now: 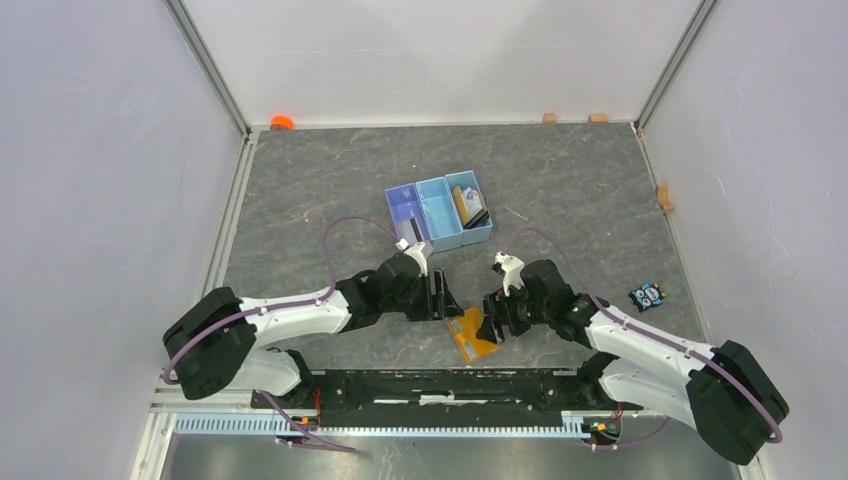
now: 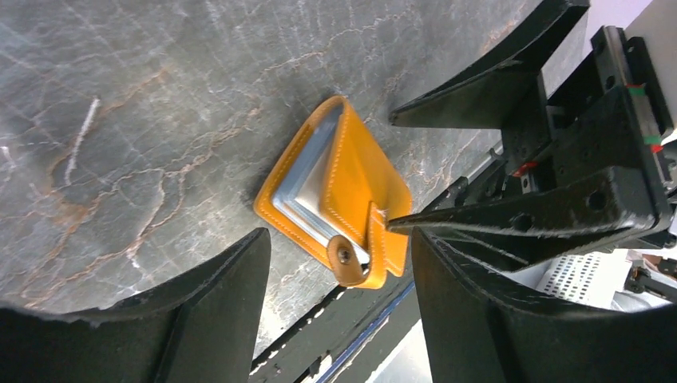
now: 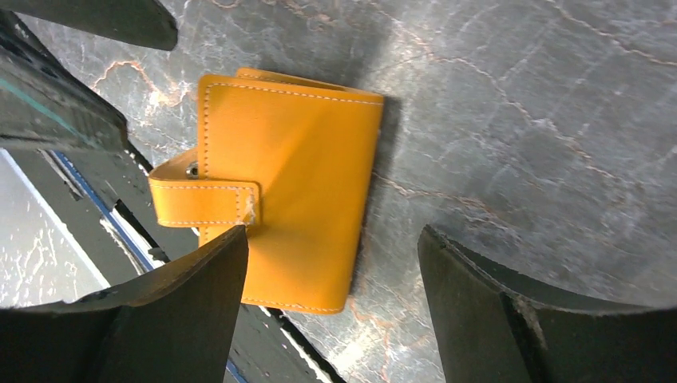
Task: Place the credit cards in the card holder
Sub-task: Close the card holder at the center of the board.
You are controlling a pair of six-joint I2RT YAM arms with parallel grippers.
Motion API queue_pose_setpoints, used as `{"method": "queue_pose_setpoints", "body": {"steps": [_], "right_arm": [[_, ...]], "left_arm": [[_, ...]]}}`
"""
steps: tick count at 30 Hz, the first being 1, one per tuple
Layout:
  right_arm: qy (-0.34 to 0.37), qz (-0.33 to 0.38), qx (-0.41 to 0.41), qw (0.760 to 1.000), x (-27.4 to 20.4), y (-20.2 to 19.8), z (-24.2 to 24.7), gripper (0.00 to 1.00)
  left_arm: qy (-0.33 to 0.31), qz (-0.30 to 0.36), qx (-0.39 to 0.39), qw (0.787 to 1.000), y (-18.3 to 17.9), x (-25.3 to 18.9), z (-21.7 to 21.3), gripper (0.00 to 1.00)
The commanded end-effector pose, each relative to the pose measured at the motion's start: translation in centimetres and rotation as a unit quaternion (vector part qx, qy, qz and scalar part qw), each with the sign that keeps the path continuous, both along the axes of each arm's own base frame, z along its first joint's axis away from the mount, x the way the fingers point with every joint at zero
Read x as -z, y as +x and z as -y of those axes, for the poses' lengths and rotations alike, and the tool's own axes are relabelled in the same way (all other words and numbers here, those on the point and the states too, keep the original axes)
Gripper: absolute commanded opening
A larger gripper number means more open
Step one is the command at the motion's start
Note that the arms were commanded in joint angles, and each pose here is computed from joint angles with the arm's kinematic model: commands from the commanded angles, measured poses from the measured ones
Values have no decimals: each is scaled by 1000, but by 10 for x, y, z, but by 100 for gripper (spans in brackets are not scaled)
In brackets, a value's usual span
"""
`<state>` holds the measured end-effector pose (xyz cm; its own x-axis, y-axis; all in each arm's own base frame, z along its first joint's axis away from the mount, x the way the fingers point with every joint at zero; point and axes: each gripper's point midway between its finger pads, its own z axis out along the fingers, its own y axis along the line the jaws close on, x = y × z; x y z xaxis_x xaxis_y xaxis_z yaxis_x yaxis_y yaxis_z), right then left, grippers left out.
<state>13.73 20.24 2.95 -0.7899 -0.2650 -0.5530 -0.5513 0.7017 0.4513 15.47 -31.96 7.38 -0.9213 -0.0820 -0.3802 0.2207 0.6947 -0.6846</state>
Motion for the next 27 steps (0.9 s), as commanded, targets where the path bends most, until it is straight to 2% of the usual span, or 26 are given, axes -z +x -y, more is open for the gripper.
{"method": "queue_pose_setpoints", "body": {"steps": [1, 8, 12, 22, 25, 27], "right_arm": [[5, 0, 6, 1000, 0, 1, -8, 82], [10, -15, -5, 1000, 4, -4, -11, 79], [27, -24, -12, 999, 0, -4, -11, 78], [101, -63, -25, 993, 6, -15, -14, 73], [122, -87, -26, 988, 10, -23, -18, 70], [127, -100, -24, 987, 14, -26, -19, 68]], "left_arm": [[15, 17, 10, 1000, 2, -3, 11, 70], [95, 9, 36, 995, -14, 30, 3, 51], [118, 0, 47, 992, -21, 45, 1, 43], [138, -4, 45, 989, -24, 62, -4, 37], [138, -4, 44, 989, -24, 67, -6, 33], [142, -5, 42, 989, -25, 72, -9, 25]]}}
